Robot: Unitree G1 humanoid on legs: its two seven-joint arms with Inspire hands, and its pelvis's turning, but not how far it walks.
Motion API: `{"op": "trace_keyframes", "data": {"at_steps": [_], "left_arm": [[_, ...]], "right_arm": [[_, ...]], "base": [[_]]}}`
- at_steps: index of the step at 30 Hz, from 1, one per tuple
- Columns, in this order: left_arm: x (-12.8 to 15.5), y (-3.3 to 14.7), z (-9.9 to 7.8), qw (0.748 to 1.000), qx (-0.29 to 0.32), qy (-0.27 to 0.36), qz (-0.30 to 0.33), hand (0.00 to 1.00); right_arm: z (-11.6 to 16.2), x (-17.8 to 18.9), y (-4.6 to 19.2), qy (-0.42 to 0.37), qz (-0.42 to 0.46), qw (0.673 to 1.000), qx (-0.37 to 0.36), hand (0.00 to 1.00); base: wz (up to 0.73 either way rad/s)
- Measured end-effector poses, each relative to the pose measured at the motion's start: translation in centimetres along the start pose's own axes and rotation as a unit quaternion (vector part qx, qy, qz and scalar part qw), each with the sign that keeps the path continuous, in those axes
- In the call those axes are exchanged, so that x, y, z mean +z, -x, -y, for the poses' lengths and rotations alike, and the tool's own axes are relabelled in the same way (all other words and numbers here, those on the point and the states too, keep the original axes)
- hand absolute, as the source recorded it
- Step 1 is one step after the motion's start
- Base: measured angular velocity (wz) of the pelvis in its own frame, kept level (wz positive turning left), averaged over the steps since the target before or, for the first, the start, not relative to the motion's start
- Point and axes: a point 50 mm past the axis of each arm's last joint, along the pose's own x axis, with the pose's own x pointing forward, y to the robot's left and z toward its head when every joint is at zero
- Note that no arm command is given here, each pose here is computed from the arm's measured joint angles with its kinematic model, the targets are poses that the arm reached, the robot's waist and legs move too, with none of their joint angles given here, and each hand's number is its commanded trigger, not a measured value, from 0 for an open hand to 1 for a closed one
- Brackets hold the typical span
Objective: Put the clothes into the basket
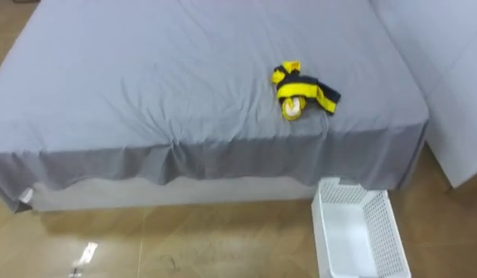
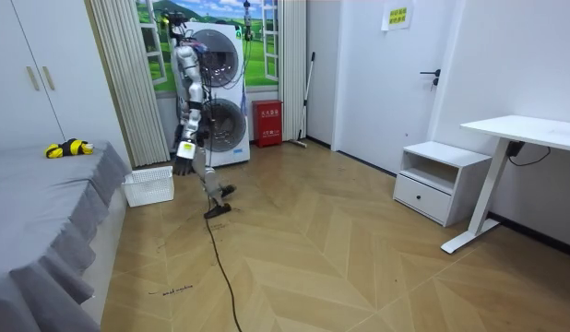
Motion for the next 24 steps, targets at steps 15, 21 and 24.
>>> {"op": "trace_keyframes", "data": {"at_steps": [15, 21, 24], "left_arm": [[-2.0, 1.0, 0.0, 1.0, -0.01, -0.001, -0.017, 0.0], [-1.5, 0.9, 0.2, 1.0, -0.012, 0.009, -0.005, 0.0], [-1.8, 1.1, 0.6, 1.0, -0.023, 0.001, -0.008, 0.0]], "right_arm": [[-3.7, 6.4, 0.0, -0.007, 0.134, 0.988, 0.073, 0.0], [-3.8, 7.0, 0.7, -0.01, 0.161, 0.984, 0.082, 0.0], [-3.7, 6.9, 0.8, 0.005, 0.161, 0.984, 0.078, 0.0]], "base": [[0.08], [-0.27], [-0.22]]}}
